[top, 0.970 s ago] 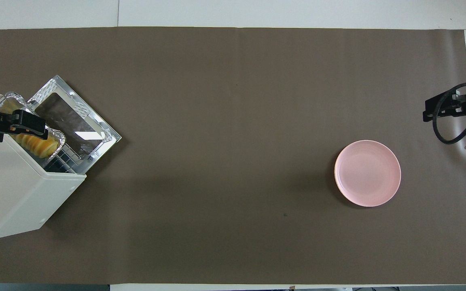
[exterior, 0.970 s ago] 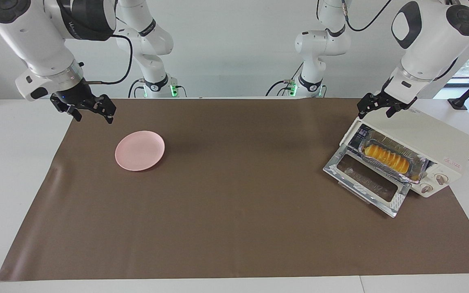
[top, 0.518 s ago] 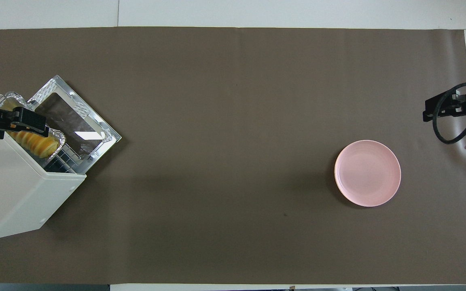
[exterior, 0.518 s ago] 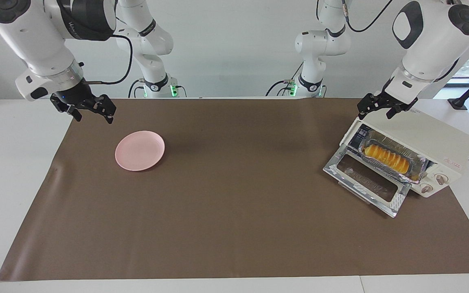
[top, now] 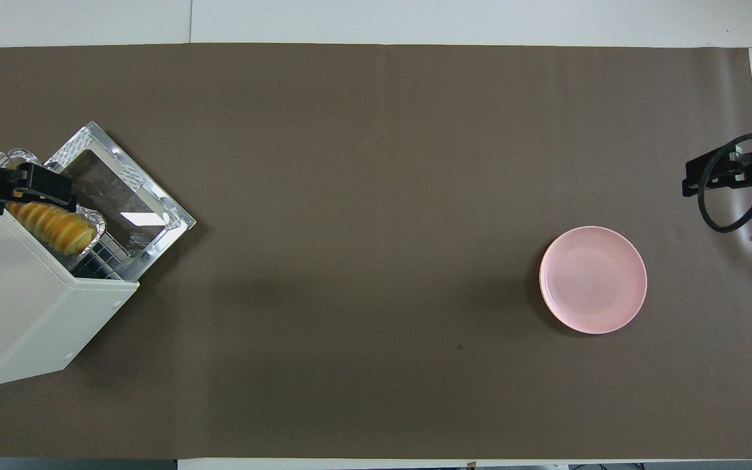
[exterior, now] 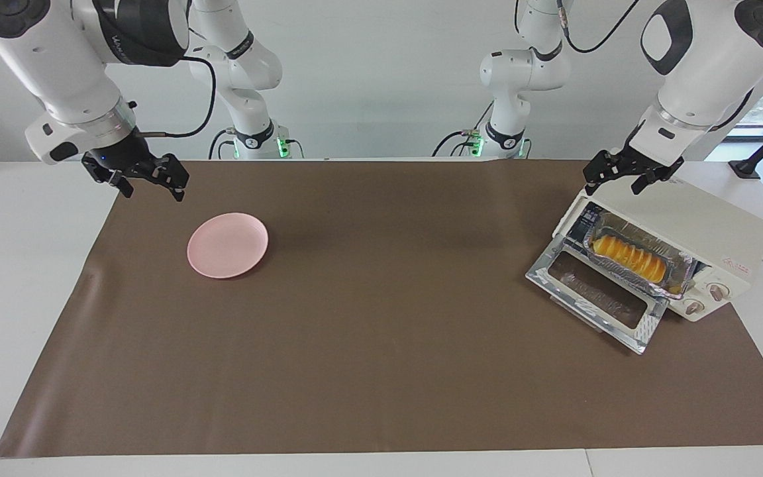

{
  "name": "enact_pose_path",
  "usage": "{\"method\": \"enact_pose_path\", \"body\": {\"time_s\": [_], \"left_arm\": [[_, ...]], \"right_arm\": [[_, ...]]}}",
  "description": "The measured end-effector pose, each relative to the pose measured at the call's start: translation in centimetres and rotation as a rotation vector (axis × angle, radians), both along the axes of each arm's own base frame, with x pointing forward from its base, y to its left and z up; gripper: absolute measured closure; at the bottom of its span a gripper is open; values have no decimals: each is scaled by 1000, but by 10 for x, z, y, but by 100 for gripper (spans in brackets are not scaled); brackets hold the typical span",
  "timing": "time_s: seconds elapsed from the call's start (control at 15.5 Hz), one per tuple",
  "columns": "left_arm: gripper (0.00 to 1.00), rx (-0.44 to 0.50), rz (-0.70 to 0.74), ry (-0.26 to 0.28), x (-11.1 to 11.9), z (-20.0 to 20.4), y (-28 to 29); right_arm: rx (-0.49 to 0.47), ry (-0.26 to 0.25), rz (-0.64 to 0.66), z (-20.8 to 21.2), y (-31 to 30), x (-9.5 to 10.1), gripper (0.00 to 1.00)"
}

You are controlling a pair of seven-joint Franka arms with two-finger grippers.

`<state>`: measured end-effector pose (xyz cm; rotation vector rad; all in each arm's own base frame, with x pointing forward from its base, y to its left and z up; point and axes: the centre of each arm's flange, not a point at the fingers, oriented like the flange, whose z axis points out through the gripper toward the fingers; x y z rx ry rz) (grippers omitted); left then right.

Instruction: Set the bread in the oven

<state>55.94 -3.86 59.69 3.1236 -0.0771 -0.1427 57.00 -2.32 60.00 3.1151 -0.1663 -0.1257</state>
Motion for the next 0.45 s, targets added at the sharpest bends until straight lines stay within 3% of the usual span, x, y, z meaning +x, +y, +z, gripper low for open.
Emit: {"method": "enact_pose_path", "body": {"time_s": [0.45], "left_arm": [[0,0,1,-4,1,2,0]], "right_arm": [[0,0,0,0,0,0,0]]}}
